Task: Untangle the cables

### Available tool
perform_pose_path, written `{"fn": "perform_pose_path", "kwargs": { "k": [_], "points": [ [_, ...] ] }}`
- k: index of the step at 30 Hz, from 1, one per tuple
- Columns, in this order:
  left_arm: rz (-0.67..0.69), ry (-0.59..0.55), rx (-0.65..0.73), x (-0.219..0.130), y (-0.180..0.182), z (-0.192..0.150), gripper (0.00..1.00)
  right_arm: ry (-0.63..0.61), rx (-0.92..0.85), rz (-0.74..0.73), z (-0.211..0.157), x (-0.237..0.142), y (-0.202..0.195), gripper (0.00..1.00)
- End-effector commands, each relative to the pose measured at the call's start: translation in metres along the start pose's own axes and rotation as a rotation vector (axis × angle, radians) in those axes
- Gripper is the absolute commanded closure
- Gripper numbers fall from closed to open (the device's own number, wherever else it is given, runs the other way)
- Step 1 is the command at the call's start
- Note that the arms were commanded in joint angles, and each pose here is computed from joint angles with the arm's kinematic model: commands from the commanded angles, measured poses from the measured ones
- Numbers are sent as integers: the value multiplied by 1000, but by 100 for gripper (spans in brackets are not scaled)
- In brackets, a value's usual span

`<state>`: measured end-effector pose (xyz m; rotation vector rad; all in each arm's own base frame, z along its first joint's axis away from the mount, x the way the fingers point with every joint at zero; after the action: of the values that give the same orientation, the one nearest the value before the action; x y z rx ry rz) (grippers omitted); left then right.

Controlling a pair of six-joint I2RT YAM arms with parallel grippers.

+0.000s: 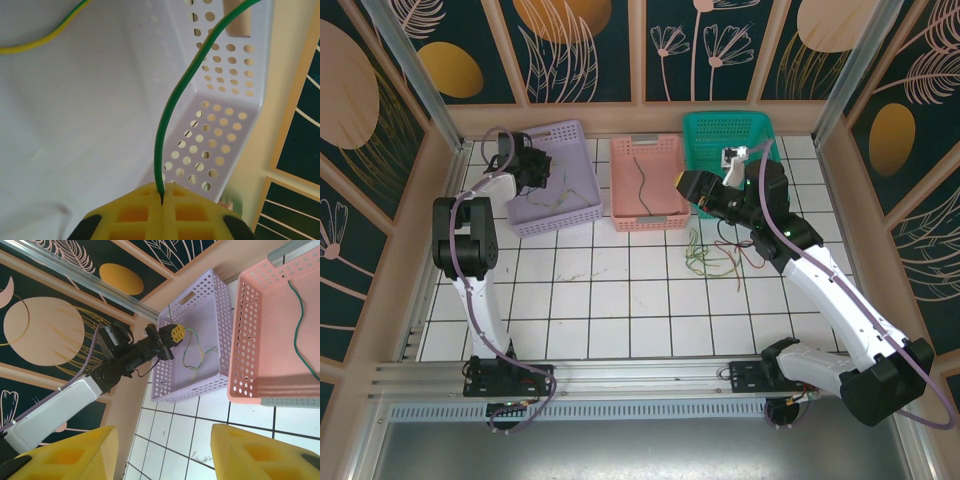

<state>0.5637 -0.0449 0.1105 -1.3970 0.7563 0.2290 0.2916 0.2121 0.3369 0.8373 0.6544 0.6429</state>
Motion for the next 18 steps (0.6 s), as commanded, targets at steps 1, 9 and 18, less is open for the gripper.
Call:
{"fn": "perform_pose_path", "kwargs": {
  "k": [1, 9, 18],
  "points": [
    [32, 31, -75, 8, 13, -2, 100, -18, -3, 38, 1, -8, 6, 48],
    [54, 106, -99, 29, 1, -3, 62, -19, 5, 27, -2, -13, 3, 48],
    [10, 72, -35, -5, -48, 2, 29, -32, -9, 27, 2, -15, 8, 48]
  ]
}}
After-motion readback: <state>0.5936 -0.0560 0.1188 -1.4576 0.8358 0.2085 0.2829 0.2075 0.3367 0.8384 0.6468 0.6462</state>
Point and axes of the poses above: each hand's point on the last joint's axis, 136 mm out from that joint toward the fingers, its own x axis out along the fingers, its own y axis along the line the jaws close on, z = x × y, the point moved 2 cm from there along -x, back along the fingers, and after that the axes turned 3 degrees about x, right-handed, at the moved point
